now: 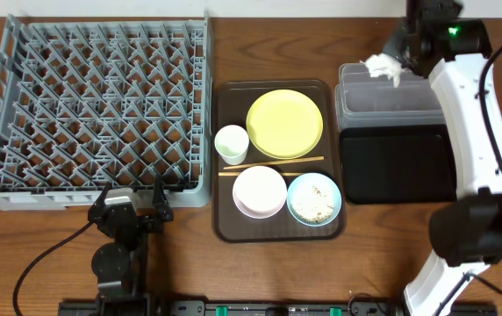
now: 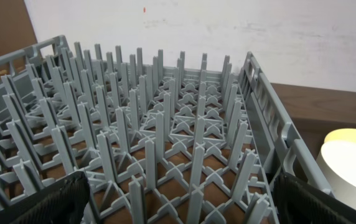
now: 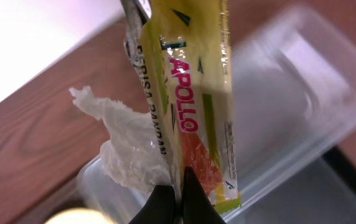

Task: Sort waste into correct bins and load items into the dishwasher
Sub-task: 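Carry the wrapper and tissue right and drop them into the clear bin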

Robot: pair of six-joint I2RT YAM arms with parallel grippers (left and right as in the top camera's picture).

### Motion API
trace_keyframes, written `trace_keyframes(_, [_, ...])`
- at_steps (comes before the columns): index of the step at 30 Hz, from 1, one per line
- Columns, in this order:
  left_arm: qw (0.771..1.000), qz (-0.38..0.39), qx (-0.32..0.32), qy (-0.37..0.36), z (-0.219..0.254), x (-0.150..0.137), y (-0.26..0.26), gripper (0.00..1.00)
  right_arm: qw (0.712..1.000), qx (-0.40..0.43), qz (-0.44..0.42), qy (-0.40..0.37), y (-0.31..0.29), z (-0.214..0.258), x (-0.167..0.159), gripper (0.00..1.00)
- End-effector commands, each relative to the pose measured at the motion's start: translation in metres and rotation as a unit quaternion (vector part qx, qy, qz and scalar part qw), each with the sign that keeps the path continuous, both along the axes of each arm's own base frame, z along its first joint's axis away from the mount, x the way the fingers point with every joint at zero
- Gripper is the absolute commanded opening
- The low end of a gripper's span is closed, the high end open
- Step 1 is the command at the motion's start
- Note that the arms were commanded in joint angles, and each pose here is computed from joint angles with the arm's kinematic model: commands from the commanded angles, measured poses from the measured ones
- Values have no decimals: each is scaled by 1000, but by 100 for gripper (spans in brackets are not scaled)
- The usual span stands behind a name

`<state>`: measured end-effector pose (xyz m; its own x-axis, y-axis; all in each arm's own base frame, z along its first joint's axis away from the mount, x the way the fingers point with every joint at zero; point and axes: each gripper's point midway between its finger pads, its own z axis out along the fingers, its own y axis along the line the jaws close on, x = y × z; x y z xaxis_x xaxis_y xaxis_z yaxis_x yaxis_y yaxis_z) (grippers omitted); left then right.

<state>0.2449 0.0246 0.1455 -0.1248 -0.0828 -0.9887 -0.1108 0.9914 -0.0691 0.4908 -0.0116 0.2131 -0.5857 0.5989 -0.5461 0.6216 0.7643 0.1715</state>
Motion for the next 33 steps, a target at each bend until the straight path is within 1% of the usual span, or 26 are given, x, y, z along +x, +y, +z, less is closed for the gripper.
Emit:
trace_keyframes(1, [1000,7,-4,27,-16,-2,2,95,982,68,-174,0,-28,-36,-7,2])
trace_keyframes(4, [1000,7,-4,27,-16,-2,2,95,964,96,-249,5,-39,-61,-15,2])
trace_keyframes(6, [1000,7,-4,27,-16,-2,2,95,955,107,-275,5,-42,-75,-16,2])
trace_keyframes(13, [1000,7,-4,27,-16,-2,2,95,953,124,-277,-2,-40,-113,-14,2])
trace_keyframes(16, [1000,7,-4,27,-16,-2,2,95,953,141,-270,-1,-34,-121,-13,2])
trace_keyframes(17, [1000,7,-4,27,-16,-2,2,95,953,143,-268,-1,-33,-121,-12,7])
trace_keyframes(19, [1000,7,-4,27,-16,-2,2,95,953,148,-266,-6,-32,-118,-10,52])
trace_keyframes(20, [1000,7,-4,27,-16,-2,2,95,953,149,-264,-8,-31,-117,-9,73])
trace_keyframes(21, [1000,7,-4,27,-16,-2,2,95,957,145,-253,-11,-31,-113,-8,85])
trace_keyframes(22, [1000,8,-4,27,-16,-2,2,95,960,140,-242,-12,-31,-110,-6,91])
trace_keyframes(23, [1000,7,-4,27,-16,-2,2,95,965,133,-225,-15,-31,-105,-5,97])
trace_keyframes(24, [1000,7,-4,27,-16,-2,2,96,971,124,-205,-17,-31,-100,-3,99])
trace_keyframes(26, [1000,7,-4,27,-16,-2,2,95,979,108,-172,-23,-31,-88,-1,99])
trace_keyframes(30, [1000,7,-4,27,-16,-2,2,95,995,59,-70,-51,-28,-48,5,99])
trace_keyframes(33, [1000,7,-4,27,-16,-2,2,95,996,23,34,-78,-15,-9,6,99])
